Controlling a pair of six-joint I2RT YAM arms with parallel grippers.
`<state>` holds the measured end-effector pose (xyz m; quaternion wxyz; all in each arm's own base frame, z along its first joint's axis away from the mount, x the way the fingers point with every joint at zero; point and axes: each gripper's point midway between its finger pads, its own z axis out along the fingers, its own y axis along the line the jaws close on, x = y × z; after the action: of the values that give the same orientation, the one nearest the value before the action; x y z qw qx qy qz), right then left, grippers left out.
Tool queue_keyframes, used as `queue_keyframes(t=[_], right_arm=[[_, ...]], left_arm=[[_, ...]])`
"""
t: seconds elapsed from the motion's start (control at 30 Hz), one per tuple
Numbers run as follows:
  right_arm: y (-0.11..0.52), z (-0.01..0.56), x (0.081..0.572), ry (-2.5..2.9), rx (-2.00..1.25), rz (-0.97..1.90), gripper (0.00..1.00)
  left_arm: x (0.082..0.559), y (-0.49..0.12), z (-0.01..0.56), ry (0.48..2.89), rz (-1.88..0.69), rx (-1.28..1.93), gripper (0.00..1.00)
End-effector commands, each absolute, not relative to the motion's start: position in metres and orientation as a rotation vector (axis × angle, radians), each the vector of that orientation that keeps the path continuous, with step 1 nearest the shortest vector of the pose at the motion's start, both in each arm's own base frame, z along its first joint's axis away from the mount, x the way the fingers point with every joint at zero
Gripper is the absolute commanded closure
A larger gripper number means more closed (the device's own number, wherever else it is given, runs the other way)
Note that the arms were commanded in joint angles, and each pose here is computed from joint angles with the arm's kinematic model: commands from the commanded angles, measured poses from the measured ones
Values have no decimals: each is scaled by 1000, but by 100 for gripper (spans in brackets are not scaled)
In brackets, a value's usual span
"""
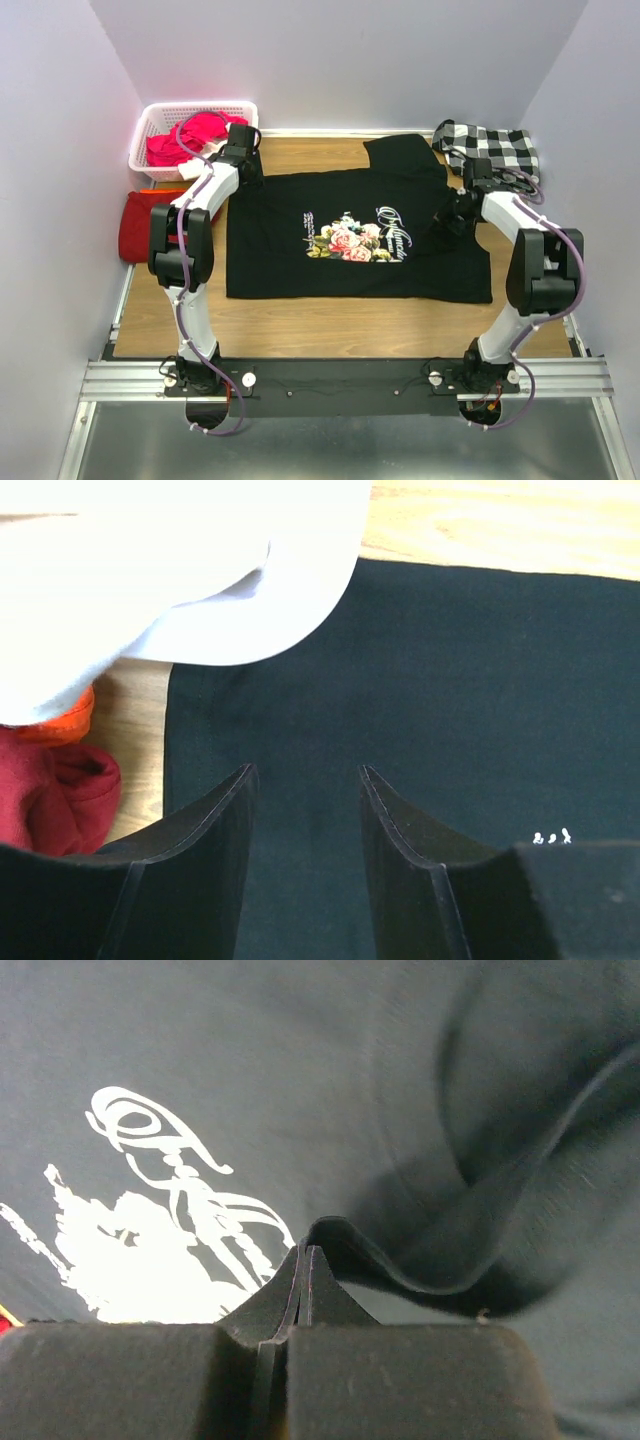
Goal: Fold and stack the t-shirts
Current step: Fold the flattened tshirt in 1/3 of the way
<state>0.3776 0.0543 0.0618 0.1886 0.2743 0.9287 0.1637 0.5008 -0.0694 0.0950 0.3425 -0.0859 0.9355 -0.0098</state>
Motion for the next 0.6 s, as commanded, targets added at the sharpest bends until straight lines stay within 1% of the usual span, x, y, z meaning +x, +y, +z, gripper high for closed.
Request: queue_keyframes(t=[0.0, 0.27, 0.4, 0.43, 0.47, 0.53, 0.57], right_arm=[[85, 68, 408, 2596, 642, 521, 99], [110, 40, 417, 2669, 576, 528, 99], [114, 39, 420, 2678, 544, 546, 99], [113, 40, 421, 2674, 526, 542, 98], [113, 43, 423, 2666, 518, 537, 88], [111, 55, 427, 2635, 488, 524, 75], [109, 61, 431, 2617, 484, 513, 64]], left_arm=[[506, -67, 104, 2419, 2, -212, 47], [505, -68, 101, 2429, 2, -209, 47], [504, -67, 101, 2432, 5, -209, 47], [505, -67, 101, 2430, 5, -209, 47], [505, -67, 102, 2429, 5, -207, 47], [506, -67, 106, 2421, 4, -210, 47], [506, -67, 108, 2416, 4, -211, 47]])
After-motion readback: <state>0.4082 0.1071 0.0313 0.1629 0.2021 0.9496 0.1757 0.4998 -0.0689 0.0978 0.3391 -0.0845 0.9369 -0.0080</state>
